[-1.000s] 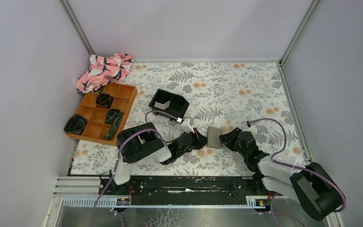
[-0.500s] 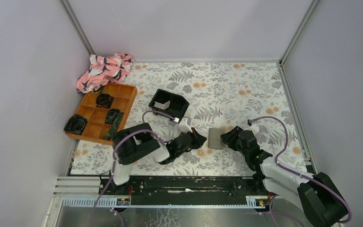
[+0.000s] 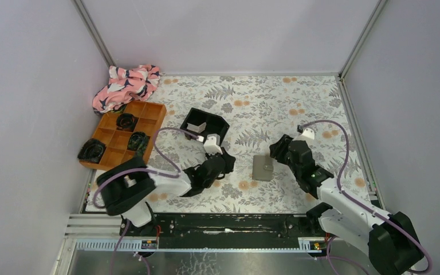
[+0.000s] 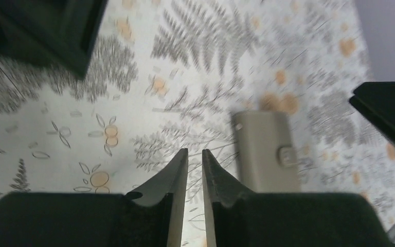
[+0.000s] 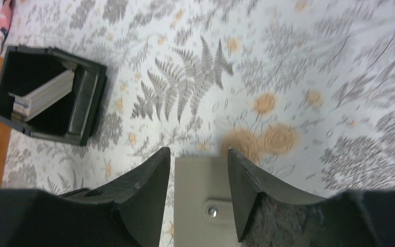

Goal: Put the credit cards into the card holder
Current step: Reset both arms

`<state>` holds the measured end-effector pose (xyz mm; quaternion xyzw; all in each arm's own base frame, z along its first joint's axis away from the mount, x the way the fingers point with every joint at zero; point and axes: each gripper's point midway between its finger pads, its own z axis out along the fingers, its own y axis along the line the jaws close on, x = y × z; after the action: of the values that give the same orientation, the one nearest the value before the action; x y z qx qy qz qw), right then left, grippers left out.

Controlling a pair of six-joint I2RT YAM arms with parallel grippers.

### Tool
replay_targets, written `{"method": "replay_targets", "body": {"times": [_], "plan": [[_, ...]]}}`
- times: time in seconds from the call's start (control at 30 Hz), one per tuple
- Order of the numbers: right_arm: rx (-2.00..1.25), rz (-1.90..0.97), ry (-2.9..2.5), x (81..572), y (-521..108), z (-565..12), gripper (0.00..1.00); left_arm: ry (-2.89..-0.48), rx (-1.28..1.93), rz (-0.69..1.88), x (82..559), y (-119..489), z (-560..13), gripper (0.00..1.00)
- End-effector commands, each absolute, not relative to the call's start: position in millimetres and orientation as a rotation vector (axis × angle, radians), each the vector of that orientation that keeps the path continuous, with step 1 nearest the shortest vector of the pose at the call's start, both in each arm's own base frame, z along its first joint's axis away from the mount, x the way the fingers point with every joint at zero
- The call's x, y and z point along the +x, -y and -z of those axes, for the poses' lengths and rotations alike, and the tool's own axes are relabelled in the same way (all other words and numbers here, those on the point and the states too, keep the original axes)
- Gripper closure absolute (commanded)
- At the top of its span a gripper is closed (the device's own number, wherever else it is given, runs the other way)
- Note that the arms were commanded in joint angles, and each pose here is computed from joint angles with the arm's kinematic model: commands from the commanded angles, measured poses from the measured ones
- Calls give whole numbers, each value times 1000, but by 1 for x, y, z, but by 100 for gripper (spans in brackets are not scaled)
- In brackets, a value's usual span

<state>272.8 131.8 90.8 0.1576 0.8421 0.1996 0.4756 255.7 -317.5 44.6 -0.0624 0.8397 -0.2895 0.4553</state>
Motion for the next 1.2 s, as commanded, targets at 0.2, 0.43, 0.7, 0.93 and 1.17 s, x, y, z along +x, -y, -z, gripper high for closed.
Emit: {"method": "replay_targets", "body": {"times": [0.2,0.43,0.7,0.93,1.17], "plan": [[344,-26,-1930,301,-73,-148,28,-1796,-86,483,274,268,-163,68],[410,134,-1865,300,-45,-156,11,-1703,-192,303,281,216,-193,37],[539,238,-1817,298,-26,-158,1,-1673,-302,133,290,165,-175,4],[575,239,-1818,298,-25,-156,1,-1650,-358,107,291,139,-166,0],[592,255,-1818,297,-23,-155,1,-1674,-351,101,295,137,-159,0]]}}
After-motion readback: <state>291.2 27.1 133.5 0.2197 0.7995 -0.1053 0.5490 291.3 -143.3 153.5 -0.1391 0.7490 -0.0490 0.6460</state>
